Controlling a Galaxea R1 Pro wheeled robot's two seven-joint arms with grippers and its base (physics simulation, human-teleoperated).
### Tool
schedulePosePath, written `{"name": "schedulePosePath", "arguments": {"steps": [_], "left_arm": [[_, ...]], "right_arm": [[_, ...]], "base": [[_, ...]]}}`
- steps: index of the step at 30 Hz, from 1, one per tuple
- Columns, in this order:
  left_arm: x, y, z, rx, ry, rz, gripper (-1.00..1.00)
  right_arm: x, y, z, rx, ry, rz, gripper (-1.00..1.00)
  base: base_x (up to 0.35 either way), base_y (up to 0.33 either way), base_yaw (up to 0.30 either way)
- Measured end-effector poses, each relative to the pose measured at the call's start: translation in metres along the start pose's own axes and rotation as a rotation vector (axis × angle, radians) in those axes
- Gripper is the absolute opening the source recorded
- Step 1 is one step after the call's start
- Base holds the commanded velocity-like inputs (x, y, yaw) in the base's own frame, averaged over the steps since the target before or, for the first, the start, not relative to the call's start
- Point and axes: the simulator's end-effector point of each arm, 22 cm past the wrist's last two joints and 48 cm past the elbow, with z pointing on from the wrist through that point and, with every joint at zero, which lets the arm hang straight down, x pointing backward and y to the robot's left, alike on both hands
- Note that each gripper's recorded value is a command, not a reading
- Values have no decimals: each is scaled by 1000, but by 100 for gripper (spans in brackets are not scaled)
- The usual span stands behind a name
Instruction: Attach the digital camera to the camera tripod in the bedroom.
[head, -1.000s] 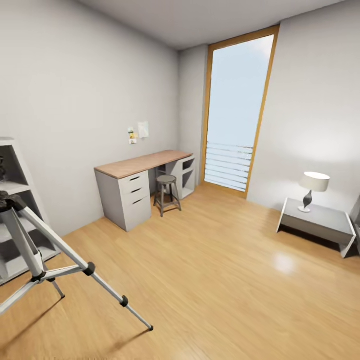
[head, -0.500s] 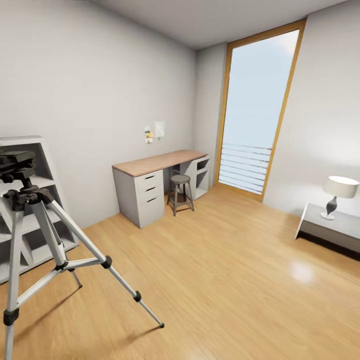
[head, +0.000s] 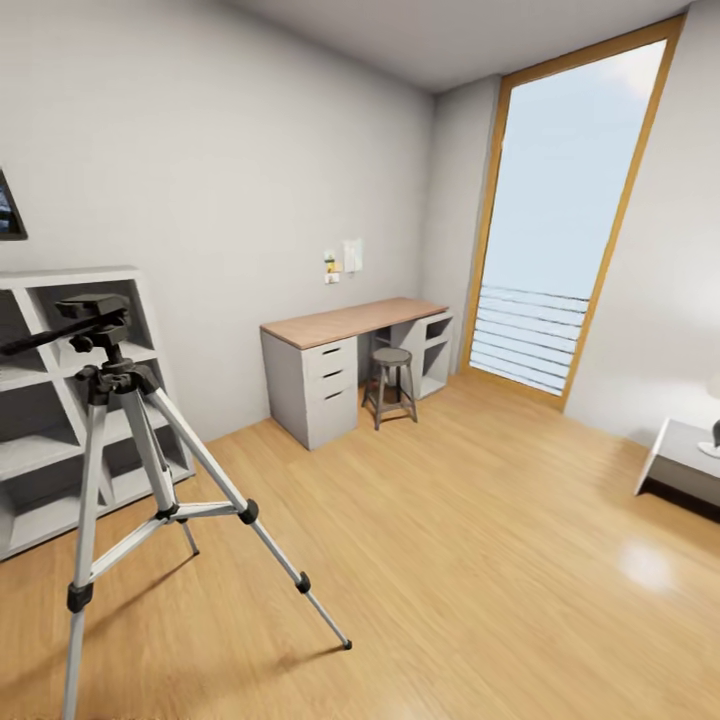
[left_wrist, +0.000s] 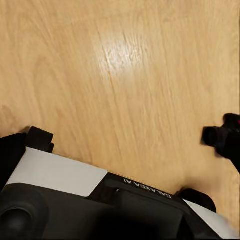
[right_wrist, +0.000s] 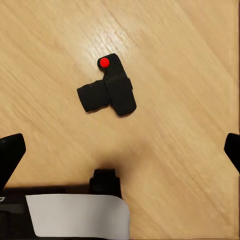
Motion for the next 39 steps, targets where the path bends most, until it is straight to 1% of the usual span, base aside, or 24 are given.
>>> {"name": "schedulePosePath", "arguments": {"steps": [3,10,13,14,17,20,24,32,39], "left_arm": [[-6,-9,-3,22,9,-34,100],[-11,-8,-5,1,8,-46,100],[-19,-14,-8,13,1,-69,100],[-19,-14,-8,13,2,-70,100],[-22,-21,-10,31,4,-101,100],[-28,-24,-12,34,0,-126,100],[-31,-23,-14,19,-3,-160,100],[-32,-16,-15,-16,3,-250,100],[-34,-15,-15,-23,-11,-261,100]], "right_arm": [[-4,-2,0,3,-4,0,100],[-12,-3,-1,4,-15,1,100],[-18,-4,-2,5,-27,2,100],[-20,-4,-2,5,-29,2,100],[-22,-4,-2,5,-33,2,100],[-24,-4,-2,5,-38,2,100],[-26,-4,-2,5,-41,3,100],[-41,-2,-5,2,-62,3,100],[-48,-3,-7,4,-64,3,100]], "base": [[0,0,22],[0,0,7],[0,0,2],[0,0,1],[-2,0,1],[-49,0,0],[-177,0,0],[-203,-15,0],[-44,-5,0]]}}
